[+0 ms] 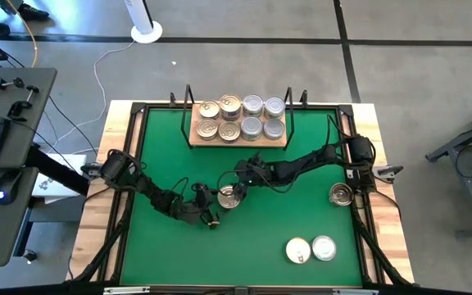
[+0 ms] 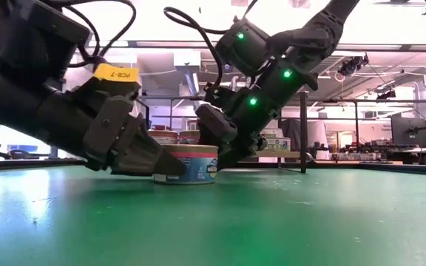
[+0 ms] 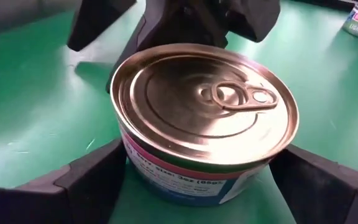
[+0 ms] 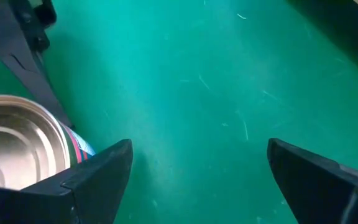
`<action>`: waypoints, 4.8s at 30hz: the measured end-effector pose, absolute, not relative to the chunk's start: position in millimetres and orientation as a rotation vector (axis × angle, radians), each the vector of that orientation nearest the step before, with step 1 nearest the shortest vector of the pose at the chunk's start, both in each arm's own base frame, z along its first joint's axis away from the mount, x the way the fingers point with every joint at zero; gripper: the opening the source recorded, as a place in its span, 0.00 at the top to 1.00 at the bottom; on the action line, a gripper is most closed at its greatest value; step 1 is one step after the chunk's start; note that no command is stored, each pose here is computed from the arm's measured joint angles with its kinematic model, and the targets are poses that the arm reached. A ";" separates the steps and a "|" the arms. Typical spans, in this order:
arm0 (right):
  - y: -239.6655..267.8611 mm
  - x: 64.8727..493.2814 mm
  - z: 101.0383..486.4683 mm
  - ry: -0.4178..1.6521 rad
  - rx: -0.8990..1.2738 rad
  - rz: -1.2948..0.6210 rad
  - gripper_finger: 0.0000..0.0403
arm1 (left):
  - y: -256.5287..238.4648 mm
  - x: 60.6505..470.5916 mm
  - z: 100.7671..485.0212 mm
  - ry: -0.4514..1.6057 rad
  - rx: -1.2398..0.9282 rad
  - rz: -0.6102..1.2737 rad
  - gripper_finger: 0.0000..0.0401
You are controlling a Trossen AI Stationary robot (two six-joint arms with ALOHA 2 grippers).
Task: Stack canned seafood by type on shelf
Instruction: Stack the blue/pink tuna can on top of the other blue/pink tuna can on the shelf
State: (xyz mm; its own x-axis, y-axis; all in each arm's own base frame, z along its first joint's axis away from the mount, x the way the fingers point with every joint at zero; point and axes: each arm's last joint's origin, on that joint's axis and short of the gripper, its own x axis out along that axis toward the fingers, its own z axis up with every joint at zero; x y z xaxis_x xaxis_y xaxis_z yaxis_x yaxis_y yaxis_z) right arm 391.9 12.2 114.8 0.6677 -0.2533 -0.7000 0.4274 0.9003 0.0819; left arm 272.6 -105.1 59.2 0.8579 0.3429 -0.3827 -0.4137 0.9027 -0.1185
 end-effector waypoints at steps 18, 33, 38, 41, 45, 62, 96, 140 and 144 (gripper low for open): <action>13.2 391.8 114.7 0.751 0.279 -0.374 0.09 | -99.4 274.7 55.6 0.451 -0.122 0.311 0.08; 13.3 395.3 102.0 0.745 0.319 -0.375 0.09 | -100.4 277.7 55.4 0.356 -0.079 0.386 0.08; 13.3 395.3 101.3 0.746 0.319 -0.376 0.09 | -101.2 276.3 52.4 0.350 -0.103 0.388 0.08; 13.2 395.5 101.4 0.742 0.324 -0.381 0.09 | -101.7 271.5 50.8 0.359 -0.115 0.373 0.08; 14.0 397.1 102.4 0.725 0.329 -0.385 0.09 | -102.7 258.2 46.3 0.368 -0.132 0.384 0.08; 13.9 396.9 101.8 0.731 0.316 -0.377 0.09 | -120.6 236.9 43.1 0.312 -0.088 0.493 0.08; 15.6 400.3 108.0 0.793 0.260 -0.337 0.09 | -129.5 247.5 50.9 0.274 -0.039 0.492 0.23; 15.0 384.4 124.2 0.868 0.314 -0.443 0.09 | -126.4 248.1 47.8 0.326 -0.131 0.427 0.07; 17.5 385.5 125.3 0.851 0.315 -0.437 0.09 | -126.1 248.3 47.9 0.324 -0.128 0.431 0.07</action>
